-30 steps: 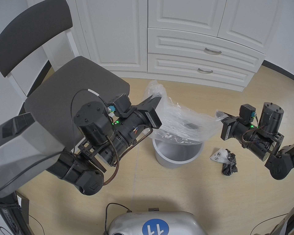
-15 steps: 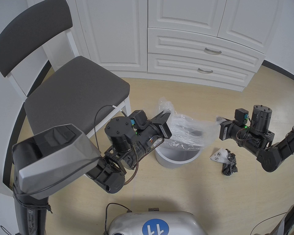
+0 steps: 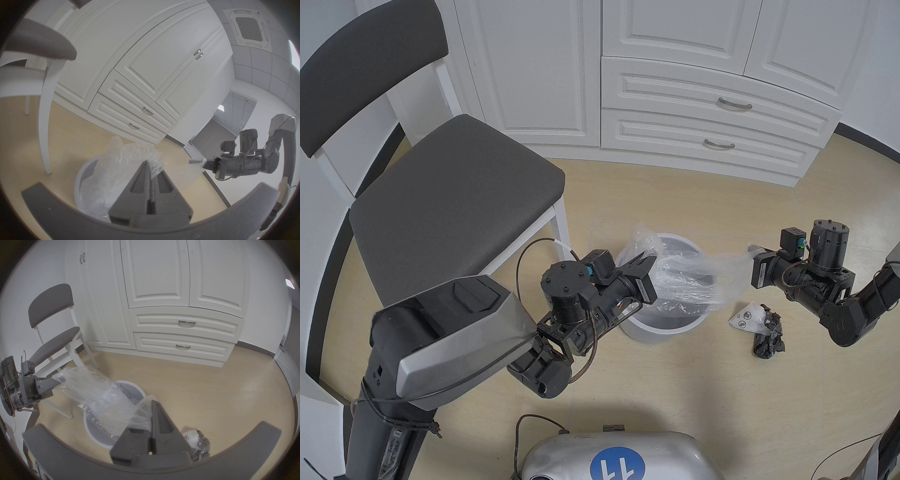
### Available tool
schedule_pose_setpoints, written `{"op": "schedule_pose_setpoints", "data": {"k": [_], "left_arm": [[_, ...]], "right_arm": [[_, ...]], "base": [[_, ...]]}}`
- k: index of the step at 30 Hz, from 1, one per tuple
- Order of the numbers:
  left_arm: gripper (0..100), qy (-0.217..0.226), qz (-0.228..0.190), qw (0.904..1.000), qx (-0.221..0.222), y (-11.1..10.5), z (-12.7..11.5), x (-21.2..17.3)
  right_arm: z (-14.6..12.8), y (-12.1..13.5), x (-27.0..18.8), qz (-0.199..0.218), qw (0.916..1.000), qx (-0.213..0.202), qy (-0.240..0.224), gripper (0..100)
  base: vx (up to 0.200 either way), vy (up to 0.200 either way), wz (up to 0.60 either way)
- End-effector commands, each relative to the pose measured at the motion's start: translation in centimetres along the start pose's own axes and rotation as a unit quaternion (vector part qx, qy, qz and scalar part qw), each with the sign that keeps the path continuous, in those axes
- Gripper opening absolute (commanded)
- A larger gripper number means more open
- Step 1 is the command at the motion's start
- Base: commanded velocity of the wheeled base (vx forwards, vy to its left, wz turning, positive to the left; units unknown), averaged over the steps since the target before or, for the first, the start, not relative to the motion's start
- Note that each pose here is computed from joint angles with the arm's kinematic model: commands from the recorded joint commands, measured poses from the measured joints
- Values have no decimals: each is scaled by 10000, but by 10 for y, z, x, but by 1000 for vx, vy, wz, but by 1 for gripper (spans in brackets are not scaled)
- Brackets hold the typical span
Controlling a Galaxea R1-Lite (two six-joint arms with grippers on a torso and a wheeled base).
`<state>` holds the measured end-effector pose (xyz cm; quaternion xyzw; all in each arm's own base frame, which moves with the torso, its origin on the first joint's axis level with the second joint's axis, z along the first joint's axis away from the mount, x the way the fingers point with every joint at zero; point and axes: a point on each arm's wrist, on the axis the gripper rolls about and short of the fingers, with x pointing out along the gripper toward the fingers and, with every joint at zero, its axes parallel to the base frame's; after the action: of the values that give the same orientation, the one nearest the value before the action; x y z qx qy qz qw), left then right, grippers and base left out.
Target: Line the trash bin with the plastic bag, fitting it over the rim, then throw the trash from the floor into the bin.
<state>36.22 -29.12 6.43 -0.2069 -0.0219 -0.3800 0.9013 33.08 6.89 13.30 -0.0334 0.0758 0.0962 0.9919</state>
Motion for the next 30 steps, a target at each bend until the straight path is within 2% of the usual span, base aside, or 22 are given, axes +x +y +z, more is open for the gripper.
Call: {"op": "schedule_pose_setpoints", "data": {"k": [1,6,10,13,14,15,16,18,21,22,24,27,30], "left_arm": [[0,105,81,9999,-1,18,-25,7],[0,175,339,9993,4,48,-38,23],[0,195,472,9987,-17,62,-42,23],[0,91,526,9986,6,66,-31,22],[0,-20,537,9986,26,63,-16,21],[0,-27,534,9986,28,62,-14,20],[0,-14,547,9985,60,57,0,14],[0,61,569,9983,82,53,11,7],[0,257,463,9985,164,46,22,-5],[0,603,323,9961,564,49,28,-22],[0,952,266,9903,978,55,32,-36],[0,1342,411,9809,1346,61,41,-49],[0,1454,547,9774,1431,66,52,-55]], "right_arm": [[-8,2,4,32,9999,-11,101,0],[-19,5,13,69,9997,-12,237,0],[-23,5,17,66,9998,-11,184,0],[-23,10,17,115,9999,-19,104,0],[-23,13,15,152,9998,-34,87,0],[-23,13,15,153,9998,-35,94,0],[-24,13,14,146,9998,-43,118,0],[-25,11,14,109,9998,-55,135,0],[-30,4,16,-33,9993,-279,228,0],[-42,-10,20,-362,9953,-787,430,0],[-49,-20,21,-712,9878,-1265,564,0],[-54,-30,19,-991,9824,-1500,514,0],[-57,-38,16,-1116,9790,-1602,589,0]], "base": [[0,0,0],[0,0,0],[0,0,0],[0,0,0],[0,0,0],[0,0,0],[0,0,0],[0,0,0],[0,0,0],[0,0,0],[0,0,0],[0,0,0],[0,0,0]]}}
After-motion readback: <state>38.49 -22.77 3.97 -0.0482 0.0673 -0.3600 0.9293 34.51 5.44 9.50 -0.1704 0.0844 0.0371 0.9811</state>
